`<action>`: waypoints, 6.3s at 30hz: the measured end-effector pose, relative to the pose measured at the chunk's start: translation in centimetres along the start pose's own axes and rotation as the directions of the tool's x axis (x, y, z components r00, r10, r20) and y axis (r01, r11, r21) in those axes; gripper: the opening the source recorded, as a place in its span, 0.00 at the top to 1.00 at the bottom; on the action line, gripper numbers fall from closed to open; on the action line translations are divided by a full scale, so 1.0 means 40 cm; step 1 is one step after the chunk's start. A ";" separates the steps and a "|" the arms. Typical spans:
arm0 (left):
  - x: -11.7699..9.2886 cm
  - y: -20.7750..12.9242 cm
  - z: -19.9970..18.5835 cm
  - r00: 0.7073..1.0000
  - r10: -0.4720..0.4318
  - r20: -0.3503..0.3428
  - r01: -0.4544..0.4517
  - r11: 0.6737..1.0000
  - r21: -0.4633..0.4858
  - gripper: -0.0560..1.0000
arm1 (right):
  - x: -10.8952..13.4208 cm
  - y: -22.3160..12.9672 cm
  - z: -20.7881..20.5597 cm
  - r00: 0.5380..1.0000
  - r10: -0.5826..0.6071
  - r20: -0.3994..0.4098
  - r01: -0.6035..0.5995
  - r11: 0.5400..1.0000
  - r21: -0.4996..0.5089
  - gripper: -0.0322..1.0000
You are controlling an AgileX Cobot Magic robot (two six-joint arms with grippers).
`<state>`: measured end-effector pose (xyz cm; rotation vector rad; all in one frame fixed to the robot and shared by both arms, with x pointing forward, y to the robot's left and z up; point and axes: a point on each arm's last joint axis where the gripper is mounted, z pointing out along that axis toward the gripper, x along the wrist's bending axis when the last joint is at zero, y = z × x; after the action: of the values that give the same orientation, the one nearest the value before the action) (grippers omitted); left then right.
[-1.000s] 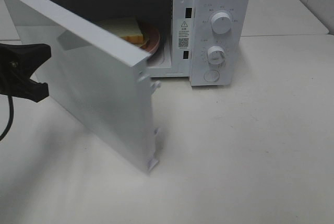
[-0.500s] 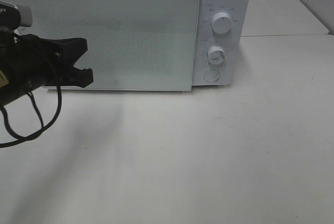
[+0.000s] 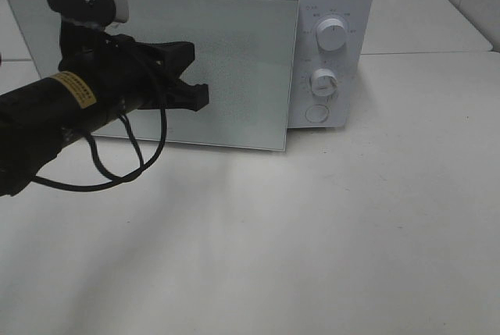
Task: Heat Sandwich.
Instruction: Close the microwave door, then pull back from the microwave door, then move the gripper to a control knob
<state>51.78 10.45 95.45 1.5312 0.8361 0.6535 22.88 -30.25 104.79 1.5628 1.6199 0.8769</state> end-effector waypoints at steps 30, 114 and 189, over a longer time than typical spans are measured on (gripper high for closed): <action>-0.051 0.046 0.212 0.999 0.013 0.035 -0.011 0.998 -0.056 0.95 | 0.000 0.000 0.000 1.000 0.000 0.000 0.000 1.000 0.000 0.23; 0.119 0.110 -0.257 0.961 -0.061 -0.272 0.273 0.395 0.877 0.03 | 0.000 0.000 0.000 1.000 0.000 0.000 0.000 1.000 0.000 0.23; -0.028 0.131 -0.888 0.808 -0.014 -0.589 0.195 0.950 0.245 0.03 | 0.000 0.000 0.000 1.000 0.000 0.000 0.000 1.000 0.000 0.23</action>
<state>23.41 30.14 105.29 1.5463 1.5371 0.9724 22.88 -30.25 104.79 1.5628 1.6199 0.8769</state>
